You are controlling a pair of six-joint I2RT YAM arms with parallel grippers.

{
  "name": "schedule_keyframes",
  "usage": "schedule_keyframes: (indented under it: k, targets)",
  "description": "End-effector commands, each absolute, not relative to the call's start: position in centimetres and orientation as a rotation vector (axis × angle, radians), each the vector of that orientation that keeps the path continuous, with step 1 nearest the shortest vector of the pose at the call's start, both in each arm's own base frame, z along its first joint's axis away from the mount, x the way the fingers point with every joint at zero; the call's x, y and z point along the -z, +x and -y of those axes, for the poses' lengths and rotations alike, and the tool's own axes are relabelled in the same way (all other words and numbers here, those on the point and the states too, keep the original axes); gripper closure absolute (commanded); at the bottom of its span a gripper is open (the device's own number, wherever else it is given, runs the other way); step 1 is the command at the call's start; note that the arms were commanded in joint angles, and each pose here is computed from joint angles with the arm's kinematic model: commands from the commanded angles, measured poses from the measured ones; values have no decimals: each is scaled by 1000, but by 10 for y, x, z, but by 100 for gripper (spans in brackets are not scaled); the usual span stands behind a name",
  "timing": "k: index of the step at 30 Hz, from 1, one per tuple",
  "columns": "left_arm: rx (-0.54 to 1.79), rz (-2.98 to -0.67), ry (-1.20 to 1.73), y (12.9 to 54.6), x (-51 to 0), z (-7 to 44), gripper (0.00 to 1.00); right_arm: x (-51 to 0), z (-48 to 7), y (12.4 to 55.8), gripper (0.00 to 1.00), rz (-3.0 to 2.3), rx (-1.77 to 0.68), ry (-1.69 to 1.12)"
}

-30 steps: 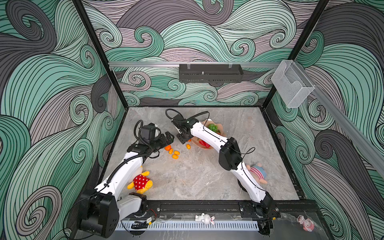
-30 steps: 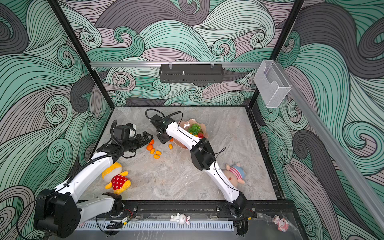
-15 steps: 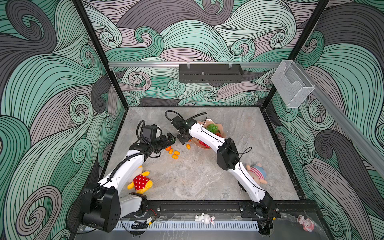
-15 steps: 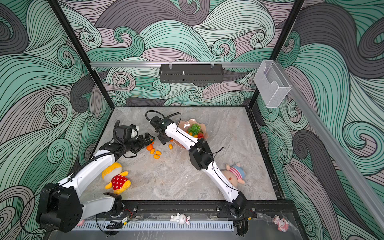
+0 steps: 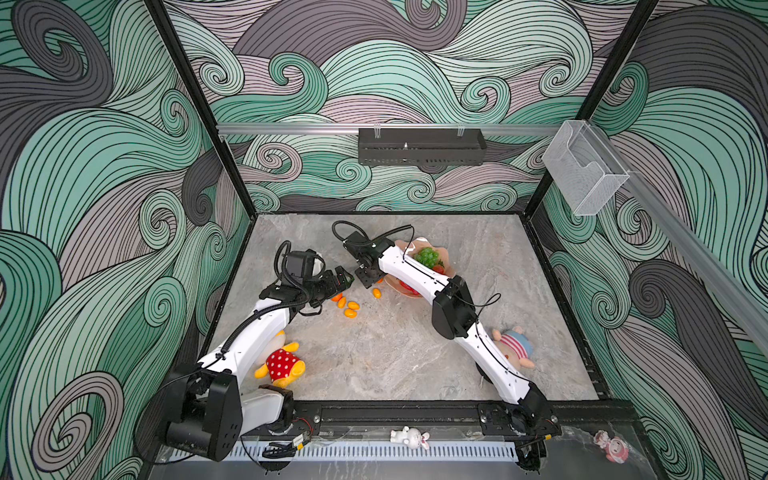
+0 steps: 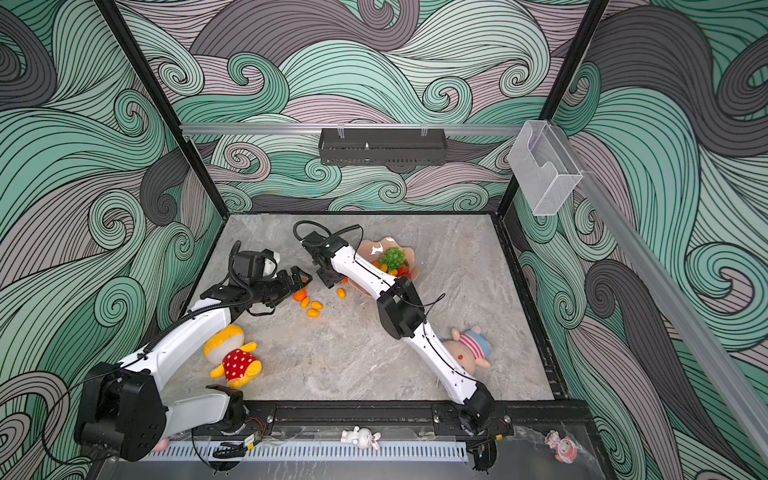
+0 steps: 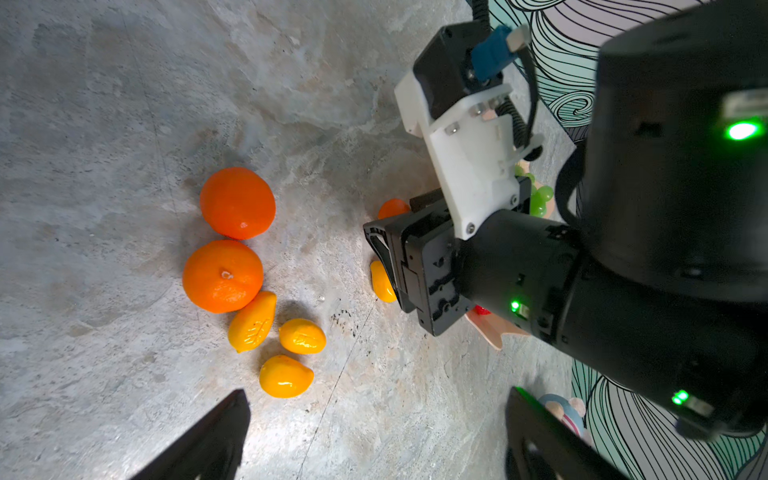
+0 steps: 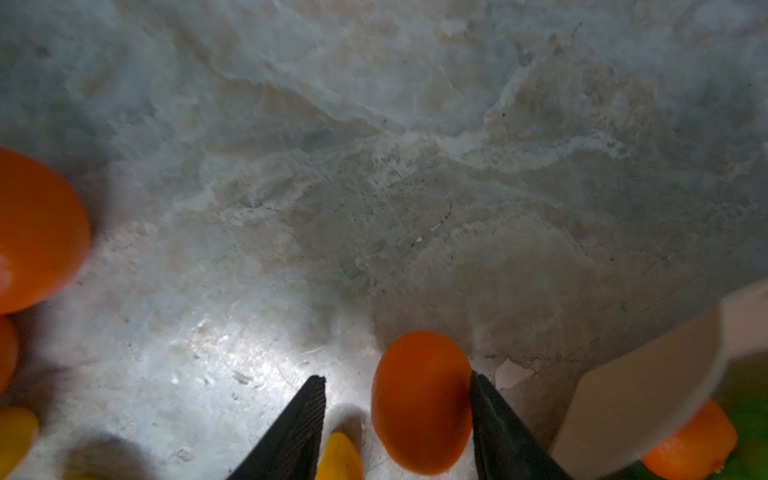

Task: Place and organize the fake fruits in the fruit bowl
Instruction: 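Move the right gripper back down to another loose tangerine, then close the right gripper on the tangerine and lift it, then carry the tangerine over the pink bowl with the right gripper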

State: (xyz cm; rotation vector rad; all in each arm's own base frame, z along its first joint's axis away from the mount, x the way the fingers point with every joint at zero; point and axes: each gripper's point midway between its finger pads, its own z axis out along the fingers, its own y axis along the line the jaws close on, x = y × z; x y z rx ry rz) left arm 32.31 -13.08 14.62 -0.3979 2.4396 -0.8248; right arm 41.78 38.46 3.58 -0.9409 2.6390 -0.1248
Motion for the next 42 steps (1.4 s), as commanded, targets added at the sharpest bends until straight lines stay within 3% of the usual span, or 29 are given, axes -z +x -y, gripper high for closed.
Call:
schedule_keyframes:
  k: [1,24,42]
  targets:
    - [842,-2419,-389,329,-156,132,1,-30,-375,419,44,-2675,151,-920]
    - [853,-2424,-366,332,-159,135,1,-29,-373,420,58,-2701,110,-894]
    - [872,-2331,-299,346,-192,141,1,-130,-374,421,65,-2666,-262,-694]
